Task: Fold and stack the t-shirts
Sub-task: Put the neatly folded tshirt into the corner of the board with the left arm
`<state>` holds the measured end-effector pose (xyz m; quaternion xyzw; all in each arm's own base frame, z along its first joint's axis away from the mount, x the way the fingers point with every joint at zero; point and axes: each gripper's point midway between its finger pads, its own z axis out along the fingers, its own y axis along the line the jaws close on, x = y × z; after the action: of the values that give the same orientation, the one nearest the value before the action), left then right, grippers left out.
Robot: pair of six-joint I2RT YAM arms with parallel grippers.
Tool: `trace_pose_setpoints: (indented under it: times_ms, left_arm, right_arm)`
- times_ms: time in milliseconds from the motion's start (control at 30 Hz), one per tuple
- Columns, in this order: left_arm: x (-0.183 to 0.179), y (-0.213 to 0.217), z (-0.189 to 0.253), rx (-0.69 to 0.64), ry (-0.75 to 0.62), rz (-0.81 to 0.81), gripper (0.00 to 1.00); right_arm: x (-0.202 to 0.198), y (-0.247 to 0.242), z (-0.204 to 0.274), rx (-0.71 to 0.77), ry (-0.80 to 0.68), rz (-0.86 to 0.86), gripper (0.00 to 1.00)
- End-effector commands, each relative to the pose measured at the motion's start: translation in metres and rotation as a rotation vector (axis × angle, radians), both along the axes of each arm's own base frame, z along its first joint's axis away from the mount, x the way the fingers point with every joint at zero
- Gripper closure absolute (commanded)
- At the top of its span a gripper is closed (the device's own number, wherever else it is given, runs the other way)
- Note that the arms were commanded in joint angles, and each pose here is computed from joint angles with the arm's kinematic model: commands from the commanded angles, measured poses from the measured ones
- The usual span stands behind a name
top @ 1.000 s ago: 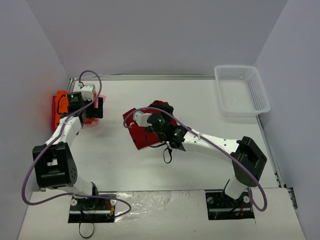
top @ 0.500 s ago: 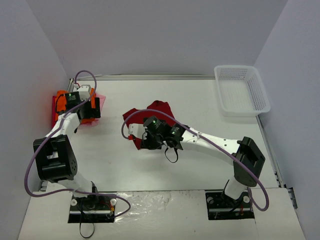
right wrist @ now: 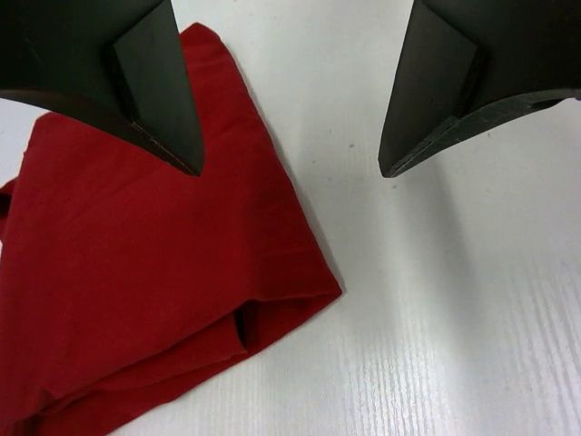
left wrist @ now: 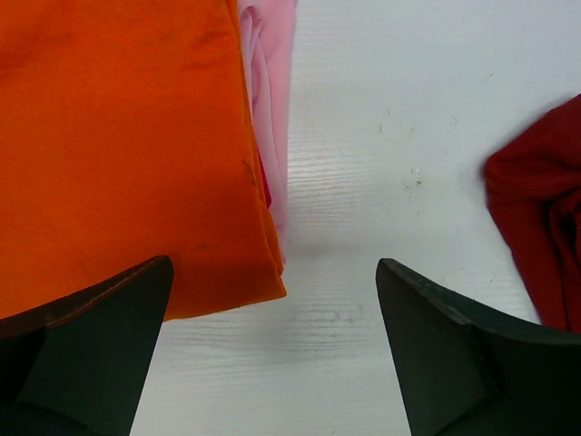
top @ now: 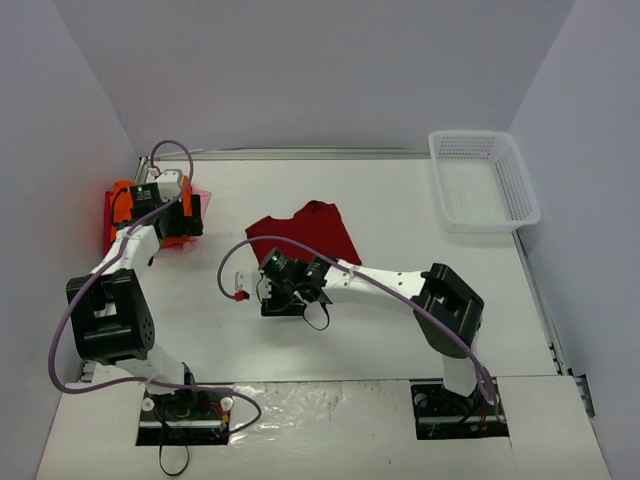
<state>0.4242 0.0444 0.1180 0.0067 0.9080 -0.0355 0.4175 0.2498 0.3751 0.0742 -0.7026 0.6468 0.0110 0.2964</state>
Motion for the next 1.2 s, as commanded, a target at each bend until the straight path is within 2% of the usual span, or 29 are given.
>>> trace_pose_setpoints:
  times_ms: [0,900,1167]
  left_arm:
    - [0.007,-0.001,0.027,-0.008,-0.059,-0.017,0.06]
    - [0.005,-0.013,0.036,-0.054,-0.080,-0.056,0.06]
    - [0.004,-0.018,0.038,-0.072,-0.089,-0.074,0.06]
  right_arm:
    - [0.007,0.010,0.005,-0.005,-0.015,0.006,0.27]
    - [0.029,0.029,-0.035,-0.090,-0.044,-0.012,0.27]
    - [0.048,0.028,-0.040,-0.094,-0.108,-0.072,0.32]
